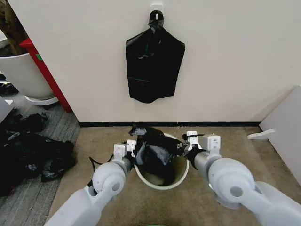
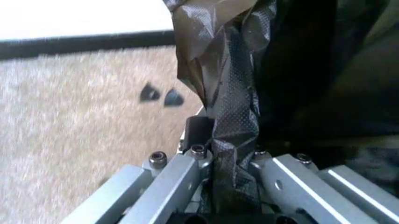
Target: Place the garbage bag over the trash bin.
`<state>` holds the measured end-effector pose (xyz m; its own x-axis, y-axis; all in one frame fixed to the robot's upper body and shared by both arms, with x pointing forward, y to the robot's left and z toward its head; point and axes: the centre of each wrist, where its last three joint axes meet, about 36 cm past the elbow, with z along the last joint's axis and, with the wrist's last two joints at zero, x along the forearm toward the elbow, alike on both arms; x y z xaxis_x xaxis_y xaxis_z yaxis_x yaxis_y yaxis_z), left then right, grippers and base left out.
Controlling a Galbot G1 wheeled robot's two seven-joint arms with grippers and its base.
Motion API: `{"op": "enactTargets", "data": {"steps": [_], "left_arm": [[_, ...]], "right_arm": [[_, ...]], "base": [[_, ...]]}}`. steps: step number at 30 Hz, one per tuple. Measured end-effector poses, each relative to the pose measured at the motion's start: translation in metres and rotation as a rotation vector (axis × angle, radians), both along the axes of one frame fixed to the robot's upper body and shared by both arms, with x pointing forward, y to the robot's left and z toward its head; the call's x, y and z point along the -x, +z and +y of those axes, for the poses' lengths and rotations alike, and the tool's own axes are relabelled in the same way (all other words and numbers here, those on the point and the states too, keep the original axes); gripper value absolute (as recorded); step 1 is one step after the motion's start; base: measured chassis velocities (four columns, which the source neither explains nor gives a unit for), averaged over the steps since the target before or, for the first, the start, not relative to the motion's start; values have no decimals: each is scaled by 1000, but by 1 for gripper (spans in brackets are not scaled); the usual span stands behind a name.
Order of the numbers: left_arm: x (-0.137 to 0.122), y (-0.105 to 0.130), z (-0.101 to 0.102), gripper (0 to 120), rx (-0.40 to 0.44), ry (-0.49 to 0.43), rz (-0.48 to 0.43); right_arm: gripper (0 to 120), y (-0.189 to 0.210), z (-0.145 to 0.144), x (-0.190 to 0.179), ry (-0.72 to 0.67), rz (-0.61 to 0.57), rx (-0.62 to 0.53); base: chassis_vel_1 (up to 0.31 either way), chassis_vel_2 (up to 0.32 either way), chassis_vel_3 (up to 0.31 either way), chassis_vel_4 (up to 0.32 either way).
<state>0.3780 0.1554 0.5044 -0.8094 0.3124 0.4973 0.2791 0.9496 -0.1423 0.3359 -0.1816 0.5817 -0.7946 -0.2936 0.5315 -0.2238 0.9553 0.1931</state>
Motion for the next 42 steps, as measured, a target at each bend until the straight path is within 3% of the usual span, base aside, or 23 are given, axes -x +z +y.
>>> {"op": "enactTargets", "data": {"steps": [11,16,31,42], "left_arm": [[3,35,23,1,52,-3,-150],[-1,45,43,1,70,-12,-279],[7,43,81,1,95,11,-379],[14,38,102,1,199,-91,-467]], "right_arm": [[0,27,-29,20,16,-99,-66],[0,33,-44,23,-2,-138,-48],[0,33,-51,23,-71,-178,-28],[0,21,-60,3,-13,-133,-132]], "base": [[0,0,0,0],[0,0,0,0],[0,0,0,0],[0,0,0,0]]}}
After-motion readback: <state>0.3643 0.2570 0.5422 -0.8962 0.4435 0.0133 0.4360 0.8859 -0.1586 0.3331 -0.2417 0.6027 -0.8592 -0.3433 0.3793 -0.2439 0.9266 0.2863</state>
